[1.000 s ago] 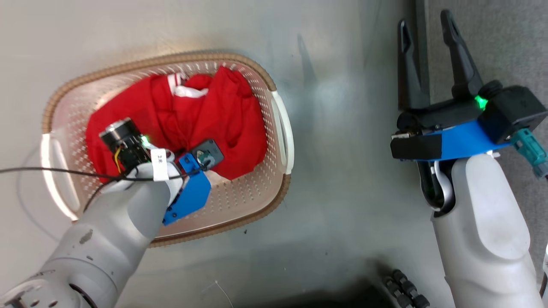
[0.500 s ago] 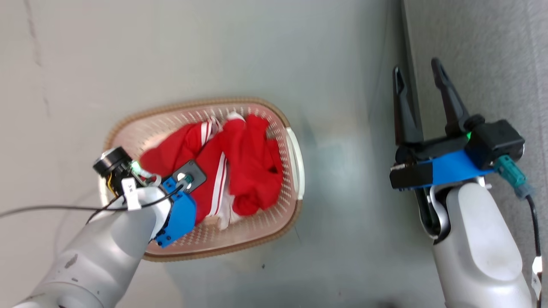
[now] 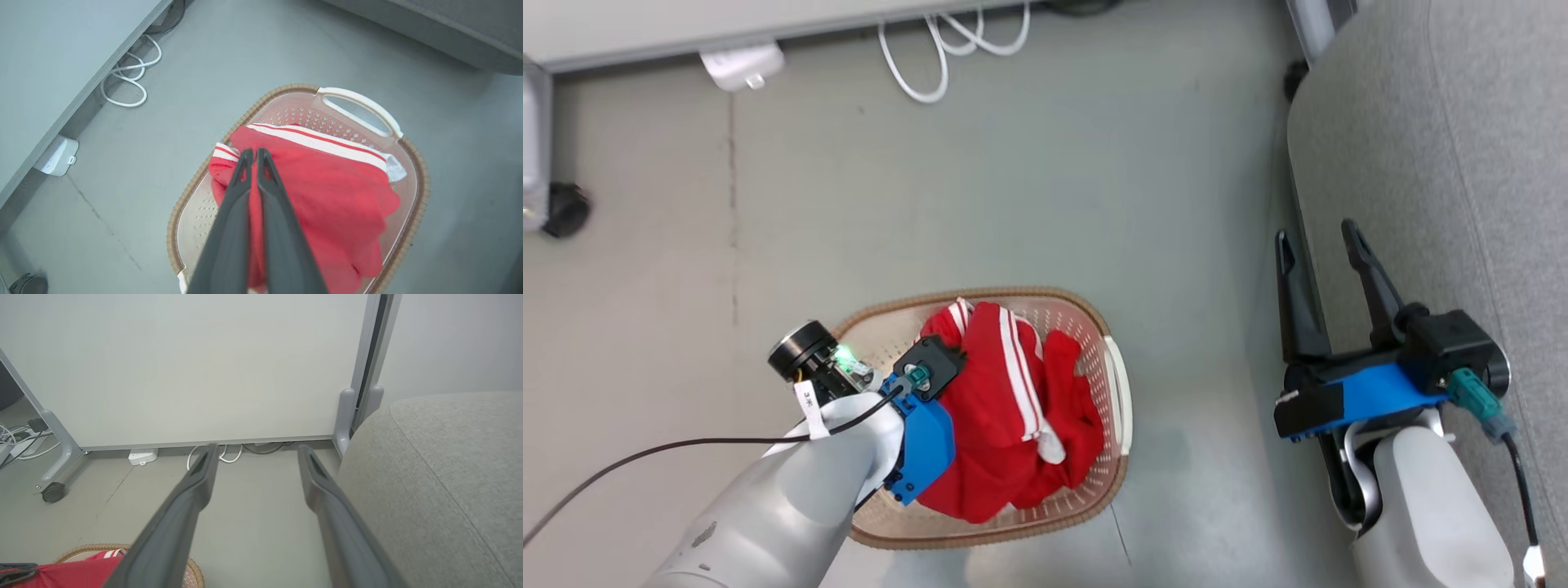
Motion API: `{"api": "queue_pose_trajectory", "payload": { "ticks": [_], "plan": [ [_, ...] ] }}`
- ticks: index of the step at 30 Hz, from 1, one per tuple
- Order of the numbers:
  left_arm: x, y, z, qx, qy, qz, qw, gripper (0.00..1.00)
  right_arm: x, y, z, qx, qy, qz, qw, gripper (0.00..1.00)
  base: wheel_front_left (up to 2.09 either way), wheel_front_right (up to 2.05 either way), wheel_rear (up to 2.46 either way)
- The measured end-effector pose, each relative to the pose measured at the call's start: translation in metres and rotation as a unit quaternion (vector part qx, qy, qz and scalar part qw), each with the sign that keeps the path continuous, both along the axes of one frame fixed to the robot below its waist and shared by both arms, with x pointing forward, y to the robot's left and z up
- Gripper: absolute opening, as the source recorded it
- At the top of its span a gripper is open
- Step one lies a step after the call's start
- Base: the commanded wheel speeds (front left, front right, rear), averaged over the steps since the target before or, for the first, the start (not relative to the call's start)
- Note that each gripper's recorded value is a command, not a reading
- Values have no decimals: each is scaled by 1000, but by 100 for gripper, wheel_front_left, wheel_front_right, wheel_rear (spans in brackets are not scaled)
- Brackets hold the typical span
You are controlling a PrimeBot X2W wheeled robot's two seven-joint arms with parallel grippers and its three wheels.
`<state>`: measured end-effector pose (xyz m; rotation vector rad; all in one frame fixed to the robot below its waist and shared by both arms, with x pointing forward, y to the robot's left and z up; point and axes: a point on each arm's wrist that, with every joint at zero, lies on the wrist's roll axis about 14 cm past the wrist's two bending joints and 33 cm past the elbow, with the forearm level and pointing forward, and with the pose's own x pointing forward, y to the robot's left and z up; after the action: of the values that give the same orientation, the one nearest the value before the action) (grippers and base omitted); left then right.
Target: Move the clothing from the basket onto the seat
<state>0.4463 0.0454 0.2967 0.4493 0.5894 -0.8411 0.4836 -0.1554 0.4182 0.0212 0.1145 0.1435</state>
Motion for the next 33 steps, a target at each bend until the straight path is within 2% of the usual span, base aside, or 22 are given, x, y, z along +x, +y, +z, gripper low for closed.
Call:
{"api": "queue_pose_trajectory", "payload": {
  "ticks": [5, 11, 22, 33],
  "plan": [
    [10, -8, 44, -44, -45, 17, 998, 0, -9, 4, 14, 3, -10, 3, 1000, 100, 0, 0, 0],
    [21, -3, 108, -97, -117, 51, 987, 0, -27, 8, 30, 7, -22, 7, 1000, 100, 0, 0, 0],
    [23, -8, 220, -187, -238, 79, 950, 0, -57, 12, 53, 13, -42, 11, 999, 100, 0, 0, 0],
    [3, -23, 289, -250, -297, 85, 918, 0, -88, 17, 61, 18, -48, 19, 998, 100, 0, 0, 0]
  ]
}}
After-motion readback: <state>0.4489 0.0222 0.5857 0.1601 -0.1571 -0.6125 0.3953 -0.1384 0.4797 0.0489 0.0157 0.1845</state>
